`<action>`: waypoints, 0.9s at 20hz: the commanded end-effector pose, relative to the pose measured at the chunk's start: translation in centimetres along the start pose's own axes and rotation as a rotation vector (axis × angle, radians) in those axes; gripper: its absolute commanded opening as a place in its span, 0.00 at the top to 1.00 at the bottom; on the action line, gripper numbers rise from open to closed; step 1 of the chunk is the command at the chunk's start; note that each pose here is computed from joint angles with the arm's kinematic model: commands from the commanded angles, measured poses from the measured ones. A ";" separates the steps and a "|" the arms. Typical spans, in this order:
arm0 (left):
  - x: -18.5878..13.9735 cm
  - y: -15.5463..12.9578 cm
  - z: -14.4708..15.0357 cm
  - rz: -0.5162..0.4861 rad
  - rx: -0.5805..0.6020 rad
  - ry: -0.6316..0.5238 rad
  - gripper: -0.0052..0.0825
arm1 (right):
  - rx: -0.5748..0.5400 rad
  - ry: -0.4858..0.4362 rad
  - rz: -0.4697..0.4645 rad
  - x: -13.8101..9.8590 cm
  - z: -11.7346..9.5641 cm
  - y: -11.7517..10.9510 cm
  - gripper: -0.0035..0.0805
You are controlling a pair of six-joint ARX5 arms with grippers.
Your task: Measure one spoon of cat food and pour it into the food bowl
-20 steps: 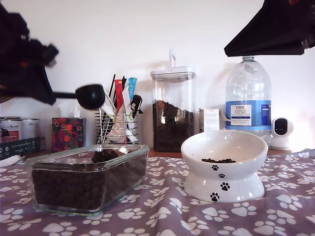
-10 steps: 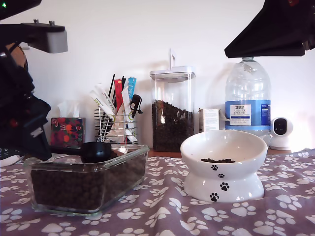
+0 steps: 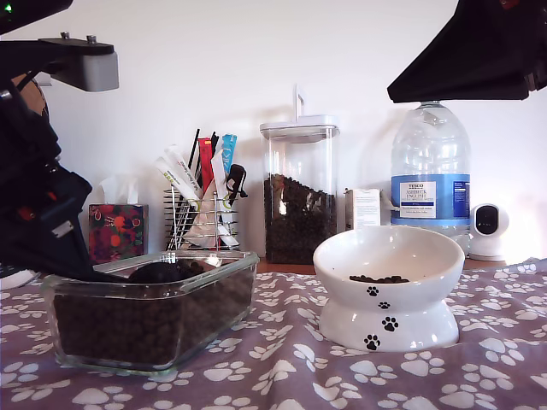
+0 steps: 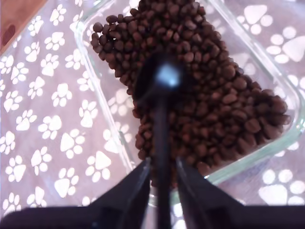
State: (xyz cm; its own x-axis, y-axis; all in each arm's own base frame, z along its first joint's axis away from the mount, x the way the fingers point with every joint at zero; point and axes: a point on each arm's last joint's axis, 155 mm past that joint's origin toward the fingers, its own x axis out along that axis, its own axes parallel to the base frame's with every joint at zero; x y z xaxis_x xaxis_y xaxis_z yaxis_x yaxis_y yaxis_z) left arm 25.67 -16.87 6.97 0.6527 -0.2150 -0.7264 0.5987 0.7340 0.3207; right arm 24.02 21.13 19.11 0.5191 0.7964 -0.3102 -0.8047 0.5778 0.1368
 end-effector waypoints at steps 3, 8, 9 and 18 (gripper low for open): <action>-0.7 0.5 1.9 0.004 -0.007 -0.029 0.41 | -0.004 -0.008 0.009 0.0 0.5 0.2 0.97; -3.3 1.2 6.0 -0.023 -0.037 -0.091 0.46 | 0.028 0.000 -0.008 0.0 0.3 -0.1 0.97; -3.9 1.0 6.8 -0.048 -0.062 -0.118 0.59 | 0.054 -0.002 -0.050 0.0 0.4 -0.8 0.97; -6.6 4.9 10.4 -0.072 -0.300 -0.360 0.96 | -0.073 -0.108 -0.483 -3.5 3.5 -9.0 0.97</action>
State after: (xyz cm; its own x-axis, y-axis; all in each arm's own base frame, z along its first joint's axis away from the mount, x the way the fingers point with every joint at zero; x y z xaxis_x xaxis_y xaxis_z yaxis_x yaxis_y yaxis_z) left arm 29.43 -19.22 20.52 0.7663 -0.4489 -0.4597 0.5316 0.8448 0.0610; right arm 30.03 14.77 20.76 0.8334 0.4864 -0.2623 -0.5139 0.8567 -0.0441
